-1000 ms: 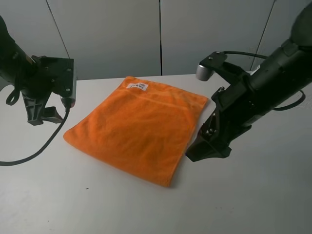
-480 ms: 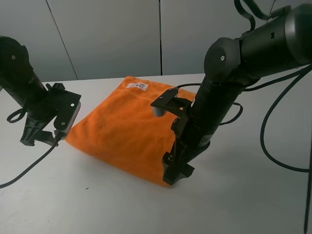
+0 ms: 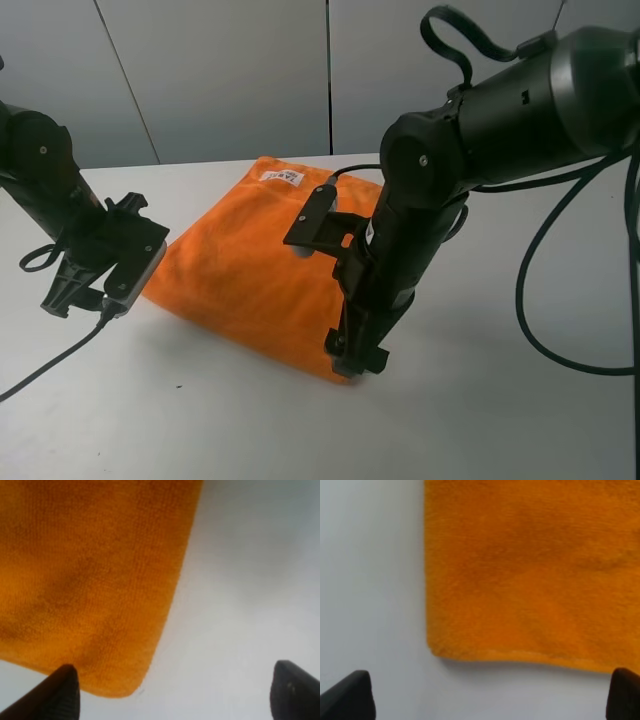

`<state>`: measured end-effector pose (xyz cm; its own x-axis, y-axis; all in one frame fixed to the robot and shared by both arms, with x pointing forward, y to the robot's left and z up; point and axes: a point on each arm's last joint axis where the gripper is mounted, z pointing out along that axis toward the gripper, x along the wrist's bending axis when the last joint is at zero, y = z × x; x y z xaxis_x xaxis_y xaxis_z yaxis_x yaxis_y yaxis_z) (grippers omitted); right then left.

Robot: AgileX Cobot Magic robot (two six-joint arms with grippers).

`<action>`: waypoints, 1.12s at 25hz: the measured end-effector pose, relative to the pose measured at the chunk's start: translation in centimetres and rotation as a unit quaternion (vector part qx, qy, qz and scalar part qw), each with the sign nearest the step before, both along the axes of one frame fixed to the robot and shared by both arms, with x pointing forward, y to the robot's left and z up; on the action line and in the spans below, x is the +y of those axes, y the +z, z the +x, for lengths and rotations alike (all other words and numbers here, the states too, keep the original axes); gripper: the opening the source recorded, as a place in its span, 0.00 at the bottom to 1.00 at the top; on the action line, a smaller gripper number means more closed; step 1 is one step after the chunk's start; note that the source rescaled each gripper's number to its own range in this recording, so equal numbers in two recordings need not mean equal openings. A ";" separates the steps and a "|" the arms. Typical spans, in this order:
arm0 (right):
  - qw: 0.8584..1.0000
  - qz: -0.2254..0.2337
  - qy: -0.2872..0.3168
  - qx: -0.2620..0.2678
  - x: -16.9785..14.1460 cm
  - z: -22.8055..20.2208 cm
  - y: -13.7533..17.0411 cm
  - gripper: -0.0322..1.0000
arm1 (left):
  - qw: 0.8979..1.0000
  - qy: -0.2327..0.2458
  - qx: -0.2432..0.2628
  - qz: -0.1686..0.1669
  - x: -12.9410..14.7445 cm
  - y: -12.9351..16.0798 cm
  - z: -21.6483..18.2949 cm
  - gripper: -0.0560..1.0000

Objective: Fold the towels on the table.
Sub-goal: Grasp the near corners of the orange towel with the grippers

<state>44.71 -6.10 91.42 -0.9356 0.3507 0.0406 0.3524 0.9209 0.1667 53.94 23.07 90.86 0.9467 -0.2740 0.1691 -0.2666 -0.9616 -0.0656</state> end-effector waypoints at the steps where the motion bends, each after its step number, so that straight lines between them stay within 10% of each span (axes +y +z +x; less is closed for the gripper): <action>1: 1.000 -0.011 0.008 -0.002 0.6 -0.7 -0.4 1.00 | 1.000 -0.007 0.001 0.002 0.0 0.0 0.0 0.98; 28: 0.999 -0.032 -0.037 -0.010 3.8 -0.8 -3.5 1.00 | 0.996 -0.089 0.000 -0.009 2.6 -1.7 -1.0 0.98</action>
<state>43.94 -2.28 87.87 -0.9077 0.4196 -0.0025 0.4165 0.9017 0.1160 52.93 25.65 89.16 0.8832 -0.4347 0.1759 -0.4332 -0.9000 -0.0487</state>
